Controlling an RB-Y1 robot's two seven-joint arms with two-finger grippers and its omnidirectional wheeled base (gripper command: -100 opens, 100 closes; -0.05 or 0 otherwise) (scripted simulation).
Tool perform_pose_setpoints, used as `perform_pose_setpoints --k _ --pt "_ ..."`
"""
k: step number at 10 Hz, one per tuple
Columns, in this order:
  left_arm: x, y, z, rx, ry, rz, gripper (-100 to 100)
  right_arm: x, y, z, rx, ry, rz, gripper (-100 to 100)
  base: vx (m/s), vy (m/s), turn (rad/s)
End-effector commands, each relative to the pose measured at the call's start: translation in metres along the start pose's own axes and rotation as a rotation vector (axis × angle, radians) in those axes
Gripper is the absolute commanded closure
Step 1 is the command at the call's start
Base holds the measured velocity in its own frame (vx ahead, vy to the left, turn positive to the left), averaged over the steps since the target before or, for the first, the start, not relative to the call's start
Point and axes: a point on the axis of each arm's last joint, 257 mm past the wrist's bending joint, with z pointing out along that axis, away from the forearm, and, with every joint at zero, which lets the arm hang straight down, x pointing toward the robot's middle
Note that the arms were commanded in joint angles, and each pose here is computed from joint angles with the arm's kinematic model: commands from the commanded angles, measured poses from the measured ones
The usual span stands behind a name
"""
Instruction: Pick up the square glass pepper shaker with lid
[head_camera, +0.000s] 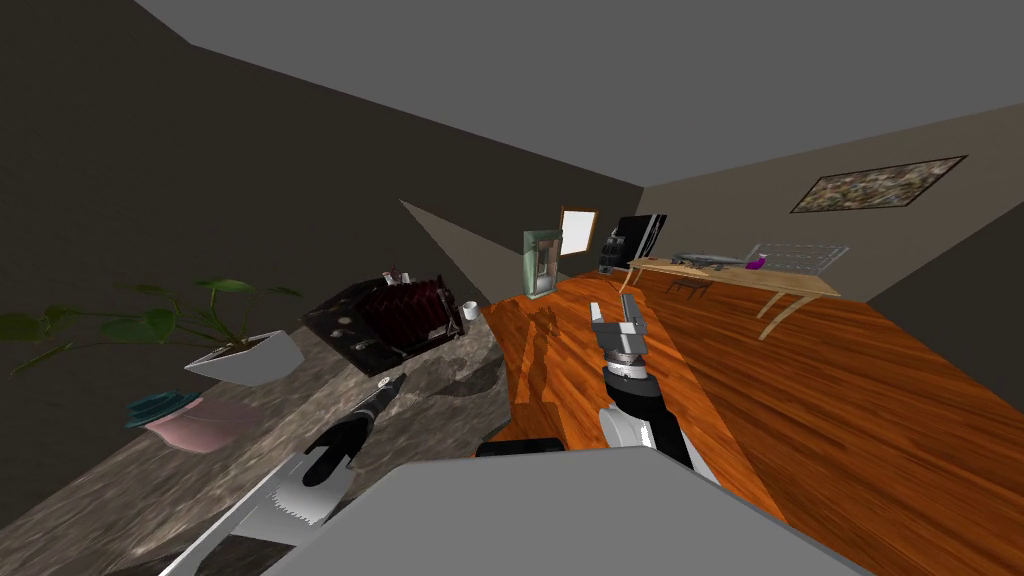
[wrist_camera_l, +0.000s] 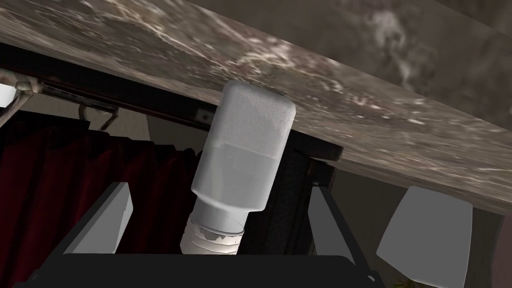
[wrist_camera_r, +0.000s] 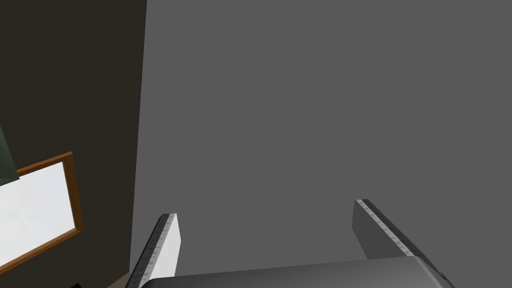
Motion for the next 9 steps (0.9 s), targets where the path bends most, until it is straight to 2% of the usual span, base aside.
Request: perform_pose_setpoints --k 1,2,4,5,6,9 --pt "0.0 0.0 0.0 0.0 0.0 0.0 0 0.0 0.0 0.0 0.0 0.0 0.0 0 0.004 -0.007 0.001" --pt "0.001 0.004 0.005 -0.006 -0.002 -0.004 -100 0.0 0.0 0.0 0.0 0.0 0.0 0 0.024 0.011 -0.06" --pt "0.002 0.008 0.011 -0.012 -0.005 -0.008 -100 0.0 0.0 0.0 0.0 0.0 0.0 0 0.036 0.021 -0.046" --pt "0.001 0.006 0.009 -0.01 -0.004 -0.007 -100 0.0 0.0 0.0 0.0 0.0 0.0 0 0.016 0.011 -0.011" --pt "0.001 0.006 0.009 -0.01 -0.004 -0.007 100 0.0 0.0 0.0 0.0 0.0 0.0 0 0.0 0.0 0.0" --pt "0.0 0.005 0.009 -0.007 -0.008 -0.004 100 0.0 0.0 0.0 0.0 0.0 0.0 0 0.0 0.0 0.0"
